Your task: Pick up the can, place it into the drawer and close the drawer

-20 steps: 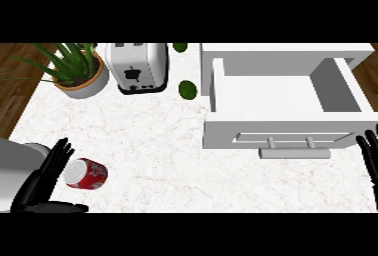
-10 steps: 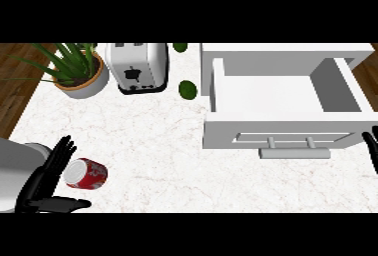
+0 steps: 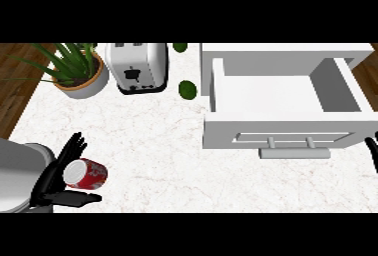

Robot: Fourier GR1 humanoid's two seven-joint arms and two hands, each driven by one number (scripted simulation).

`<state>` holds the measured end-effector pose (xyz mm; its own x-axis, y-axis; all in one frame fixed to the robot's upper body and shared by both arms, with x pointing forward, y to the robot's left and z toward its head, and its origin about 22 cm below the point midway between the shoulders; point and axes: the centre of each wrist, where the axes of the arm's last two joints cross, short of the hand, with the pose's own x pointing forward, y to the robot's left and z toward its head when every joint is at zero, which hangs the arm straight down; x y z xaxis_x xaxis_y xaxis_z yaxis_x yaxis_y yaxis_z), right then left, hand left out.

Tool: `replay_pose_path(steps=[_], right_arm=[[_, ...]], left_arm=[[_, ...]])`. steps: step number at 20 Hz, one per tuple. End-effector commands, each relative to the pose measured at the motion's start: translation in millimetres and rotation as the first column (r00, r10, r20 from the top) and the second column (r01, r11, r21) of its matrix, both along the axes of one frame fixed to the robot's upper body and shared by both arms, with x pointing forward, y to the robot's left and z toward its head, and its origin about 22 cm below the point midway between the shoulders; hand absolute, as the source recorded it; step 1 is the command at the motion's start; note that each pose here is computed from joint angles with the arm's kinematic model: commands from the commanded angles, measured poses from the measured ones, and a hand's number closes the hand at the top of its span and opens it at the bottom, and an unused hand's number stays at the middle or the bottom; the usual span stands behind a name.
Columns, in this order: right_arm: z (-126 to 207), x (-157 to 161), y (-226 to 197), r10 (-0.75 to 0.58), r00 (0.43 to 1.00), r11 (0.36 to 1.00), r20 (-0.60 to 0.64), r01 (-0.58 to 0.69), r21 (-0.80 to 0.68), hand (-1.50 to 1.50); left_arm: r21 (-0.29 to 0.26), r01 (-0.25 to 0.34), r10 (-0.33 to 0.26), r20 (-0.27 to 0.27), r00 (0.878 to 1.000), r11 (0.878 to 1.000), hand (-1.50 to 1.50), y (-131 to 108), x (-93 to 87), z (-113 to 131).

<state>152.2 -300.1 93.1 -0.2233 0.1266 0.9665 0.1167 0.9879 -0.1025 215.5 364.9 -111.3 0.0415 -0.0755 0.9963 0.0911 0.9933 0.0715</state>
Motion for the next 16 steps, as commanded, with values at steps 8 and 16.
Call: replay_pose_path(steps=[8, 16], right_arm=[[-6, -4, 17, -0.006, 1.000, 1.000, 0.010, 0.006, -0.004, -1.50], [2, 17, 4, 0.004, 1.000, 0.999, 0.018, -0.005, 0.034, -1.50]], left_arm=[[-0.008, 0.060, -0.060, 0.008, 0.998, 0.998, -1.50, -9, 23.0, -1], [-0.083, 0.123, -0.120, 0.037, 0.992, 0.989, 1.50, -32, 16.1, 13]])
